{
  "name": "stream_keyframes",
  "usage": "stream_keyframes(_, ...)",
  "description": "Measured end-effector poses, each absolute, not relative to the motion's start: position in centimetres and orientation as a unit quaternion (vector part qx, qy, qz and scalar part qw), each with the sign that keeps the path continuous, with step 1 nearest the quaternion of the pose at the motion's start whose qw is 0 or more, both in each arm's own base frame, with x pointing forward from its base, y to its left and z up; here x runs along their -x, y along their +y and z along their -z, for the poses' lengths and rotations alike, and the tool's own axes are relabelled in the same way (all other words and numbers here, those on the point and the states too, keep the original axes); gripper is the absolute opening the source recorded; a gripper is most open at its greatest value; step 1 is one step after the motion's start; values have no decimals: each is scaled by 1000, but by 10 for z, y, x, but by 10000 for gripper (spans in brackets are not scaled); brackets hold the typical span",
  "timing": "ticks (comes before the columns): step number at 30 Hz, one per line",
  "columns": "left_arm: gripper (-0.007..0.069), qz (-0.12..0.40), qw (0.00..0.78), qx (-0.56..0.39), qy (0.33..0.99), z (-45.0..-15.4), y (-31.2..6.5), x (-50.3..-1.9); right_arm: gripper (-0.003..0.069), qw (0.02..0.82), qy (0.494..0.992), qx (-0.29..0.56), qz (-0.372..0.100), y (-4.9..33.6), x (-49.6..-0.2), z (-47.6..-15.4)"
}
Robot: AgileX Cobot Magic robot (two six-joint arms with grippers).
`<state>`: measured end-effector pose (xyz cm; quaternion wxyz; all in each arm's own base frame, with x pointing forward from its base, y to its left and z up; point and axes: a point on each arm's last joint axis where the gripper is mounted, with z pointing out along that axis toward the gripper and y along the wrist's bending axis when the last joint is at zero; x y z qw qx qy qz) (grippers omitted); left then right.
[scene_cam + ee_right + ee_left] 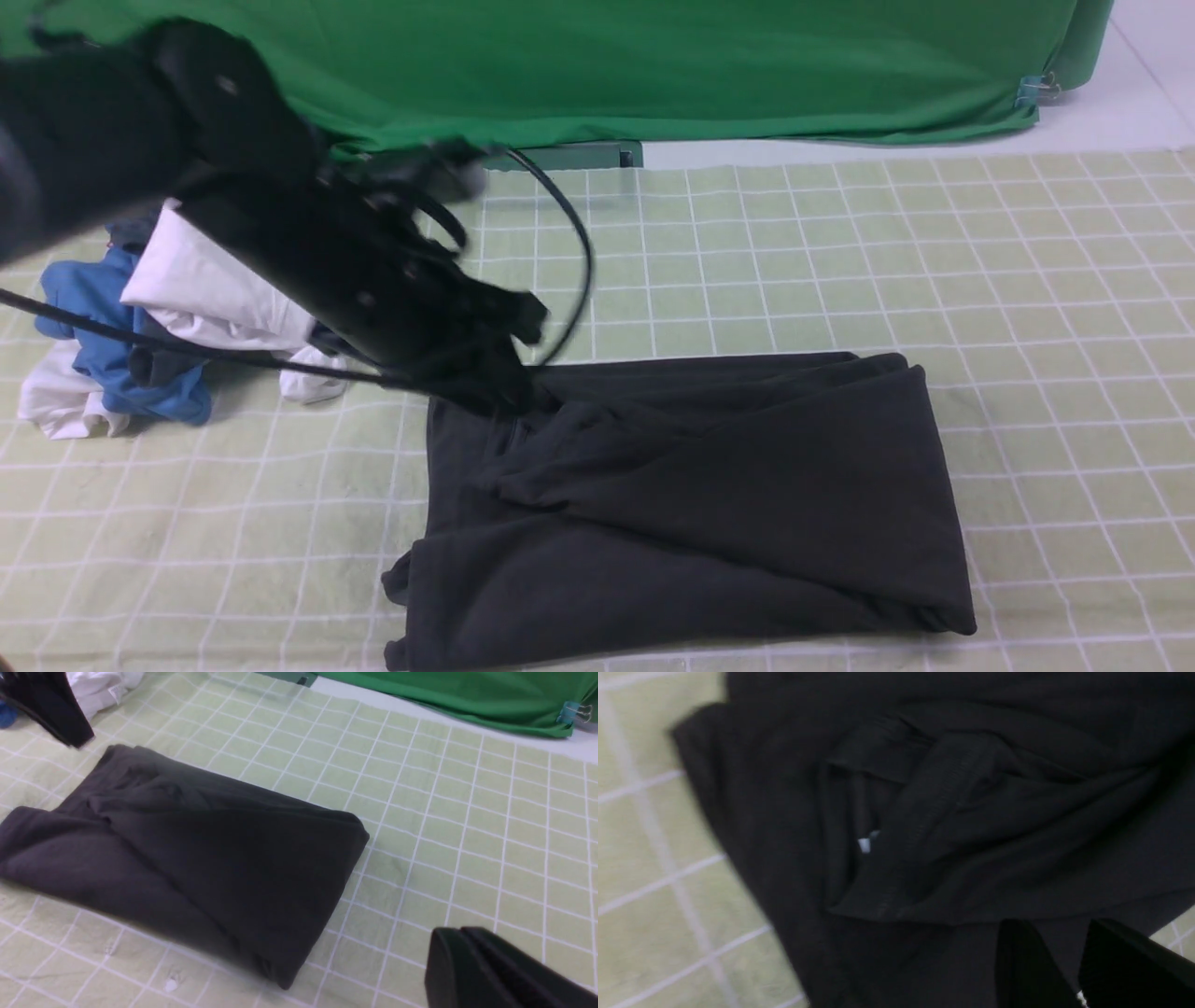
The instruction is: Fold a long-sleeved shirt over a green coffee tablecloth.
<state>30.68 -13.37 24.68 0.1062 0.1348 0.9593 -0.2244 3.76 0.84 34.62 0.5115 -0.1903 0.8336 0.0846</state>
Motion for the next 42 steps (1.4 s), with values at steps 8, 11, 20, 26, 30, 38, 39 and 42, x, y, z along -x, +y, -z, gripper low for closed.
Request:
stream_keyframes(8, 227, 223, 99, -167, 955, -242, -155, -299, 36, 515, 832, 190, -86, 8, -38, -346)
stream_keyframes(11, 230, 223, 99, -165, 956, -242, -154, -299, 43, 516, 831, 189, -86, 8, -38, -347)
stream_keyframes(20, 237, 222, 104, -159, 956, -242, -154, -300, 48, 586, 771, 239, -77, 21, -54, -336)
stream_keyframes(26, 239, 219, 110, -158, 957, -242, -154, -301, 55, 644, 718, 238, -113, 38, -72, -292)
stream_keyframes(30, 239, 212, 113, -162, 957, -242, -153, -302, 64, 691, 672, 225, -145, 43, -74, -286)
stream_keyframes(38, 239, 209, 104, -167, 958, -241, -152, -300, 71, 704, 657, 223, -151, 44, -74, -288)
stream_keyframes(39, 239, 209, 105, -168, 958, -241, -152, -300, 73, 704, 657, 223, -151, 44, -74, -288)
stream_keyframes(42, 239, 205, 105, -173, 958, -241, -152, -300, 80, 705, 657, 223, -151, 44, -74, -288)
